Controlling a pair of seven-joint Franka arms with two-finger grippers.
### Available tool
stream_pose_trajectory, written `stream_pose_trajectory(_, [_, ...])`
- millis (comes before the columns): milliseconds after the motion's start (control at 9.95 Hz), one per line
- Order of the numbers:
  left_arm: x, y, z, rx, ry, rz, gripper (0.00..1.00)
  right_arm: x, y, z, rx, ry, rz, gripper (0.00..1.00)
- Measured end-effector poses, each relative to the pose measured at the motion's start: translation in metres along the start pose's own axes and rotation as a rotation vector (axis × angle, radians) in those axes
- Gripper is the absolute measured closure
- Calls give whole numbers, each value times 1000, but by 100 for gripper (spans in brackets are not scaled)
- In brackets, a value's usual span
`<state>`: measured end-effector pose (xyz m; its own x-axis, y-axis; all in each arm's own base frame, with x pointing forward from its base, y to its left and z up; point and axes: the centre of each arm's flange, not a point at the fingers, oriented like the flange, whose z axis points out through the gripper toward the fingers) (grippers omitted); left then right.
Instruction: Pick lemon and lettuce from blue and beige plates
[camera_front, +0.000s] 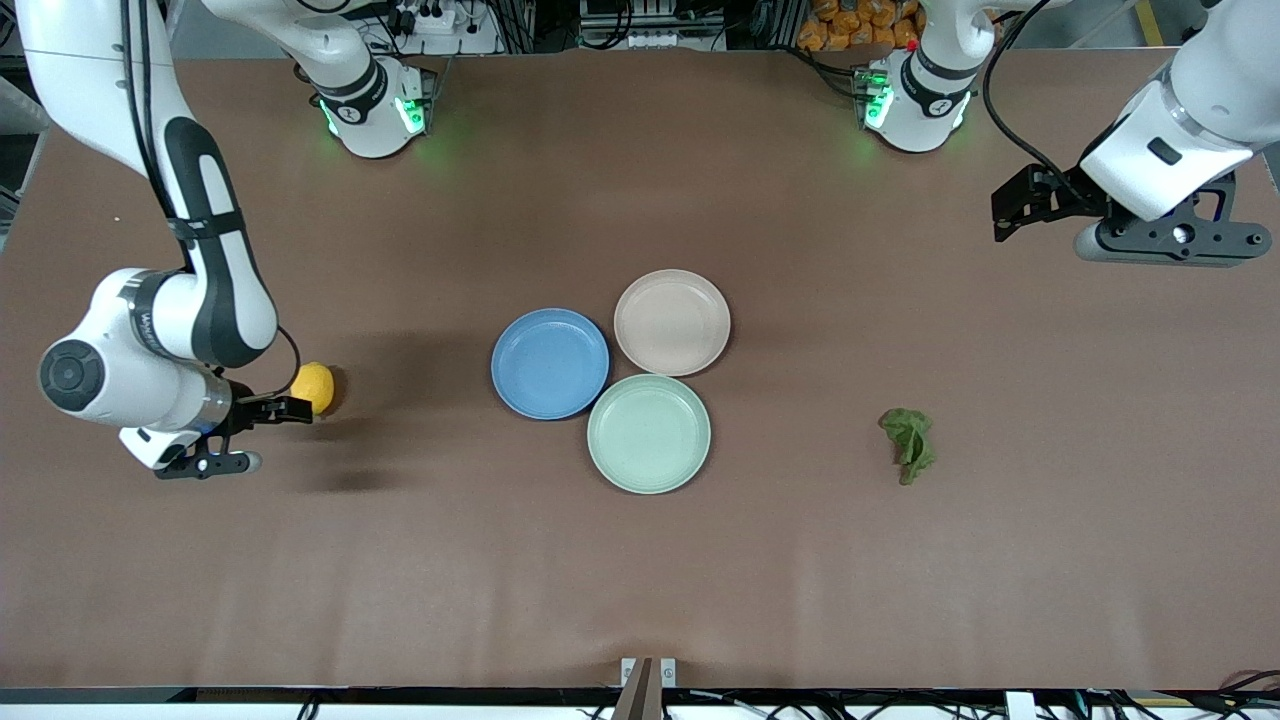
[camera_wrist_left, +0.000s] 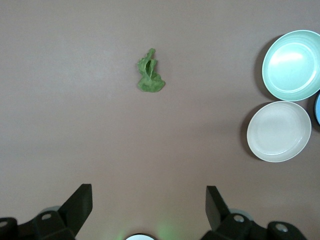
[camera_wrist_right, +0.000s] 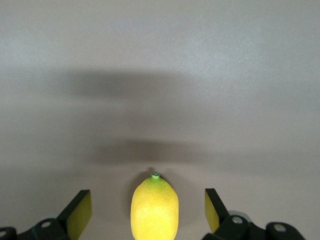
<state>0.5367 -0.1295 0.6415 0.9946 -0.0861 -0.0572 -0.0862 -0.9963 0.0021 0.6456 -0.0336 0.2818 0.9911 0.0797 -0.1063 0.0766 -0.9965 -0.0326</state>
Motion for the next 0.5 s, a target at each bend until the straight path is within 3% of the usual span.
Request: stream_pose_trajectory(503, [0,-2,-5,-2,10,-4,0,-6,15,-49,8,59,23,0])
